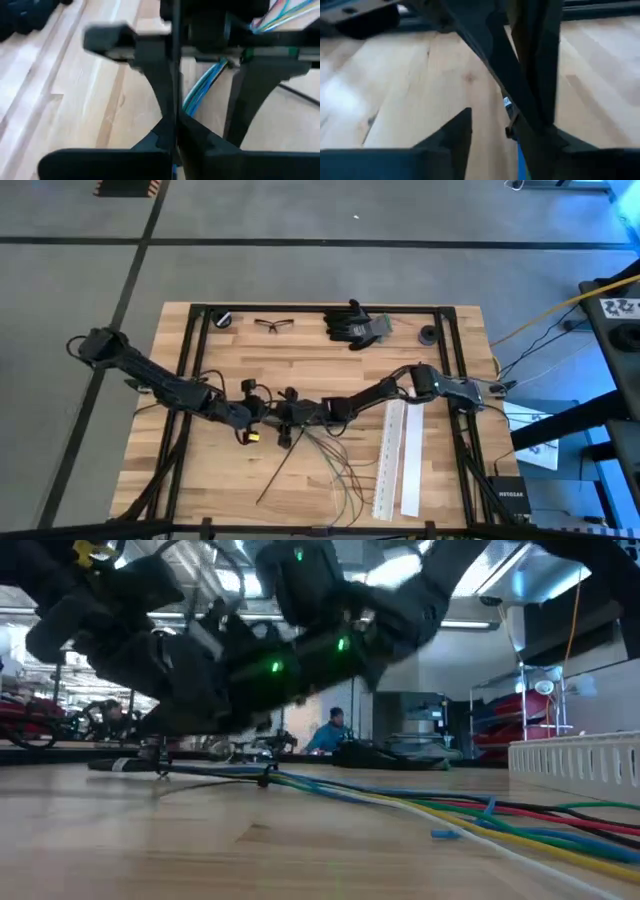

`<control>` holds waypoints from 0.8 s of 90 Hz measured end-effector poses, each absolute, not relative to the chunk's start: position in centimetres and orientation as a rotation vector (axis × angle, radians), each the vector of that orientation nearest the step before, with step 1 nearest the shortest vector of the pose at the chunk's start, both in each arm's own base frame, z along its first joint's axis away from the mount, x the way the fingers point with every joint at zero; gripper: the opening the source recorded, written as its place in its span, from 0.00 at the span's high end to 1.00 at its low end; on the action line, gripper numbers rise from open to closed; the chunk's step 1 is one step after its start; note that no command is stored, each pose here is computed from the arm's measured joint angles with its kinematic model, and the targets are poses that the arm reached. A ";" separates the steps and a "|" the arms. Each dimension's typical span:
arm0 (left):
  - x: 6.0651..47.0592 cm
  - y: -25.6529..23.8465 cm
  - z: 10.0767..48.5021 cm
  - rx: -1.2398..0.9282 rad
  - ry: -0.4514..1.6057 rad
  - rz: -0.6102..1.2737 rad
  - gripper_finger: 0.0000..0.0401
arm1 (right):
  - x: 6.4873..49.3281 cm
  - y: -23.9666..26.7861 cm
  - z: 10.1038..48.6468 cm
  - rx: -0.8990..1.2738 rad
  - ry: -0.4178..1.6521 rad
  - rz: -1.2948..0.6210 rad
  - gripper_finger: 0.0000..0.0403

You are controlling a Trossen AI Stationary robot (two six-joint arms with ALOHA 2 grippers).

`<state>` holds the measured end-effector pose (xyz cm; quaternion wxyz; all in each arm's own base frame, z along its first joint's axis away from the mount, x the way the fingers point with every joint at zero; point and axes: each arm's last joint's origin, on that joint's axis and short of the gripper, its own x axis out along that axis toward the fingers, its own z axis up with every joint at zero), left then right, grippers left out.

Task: Ziptie cables
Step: Wrap the zip tie on the cables

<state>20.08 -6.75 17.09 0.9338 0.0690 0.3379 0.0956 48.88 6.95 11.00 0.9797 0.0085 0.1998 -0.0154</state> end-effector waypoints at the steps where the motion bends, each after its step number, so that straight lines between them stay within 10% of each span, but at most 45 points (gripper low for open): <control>1: 20.1 -6.8 17.2 0.139 0.687 0.194 1.00 | 48.8 6.9 11.2 0.007 0.407 -0.031 0.62; 72: 18.3 -5.7 19.4 0.043 0.621 0.258 1.00 | 49.9 6.8 7.7 -0.060 0.258 -0.092 0.83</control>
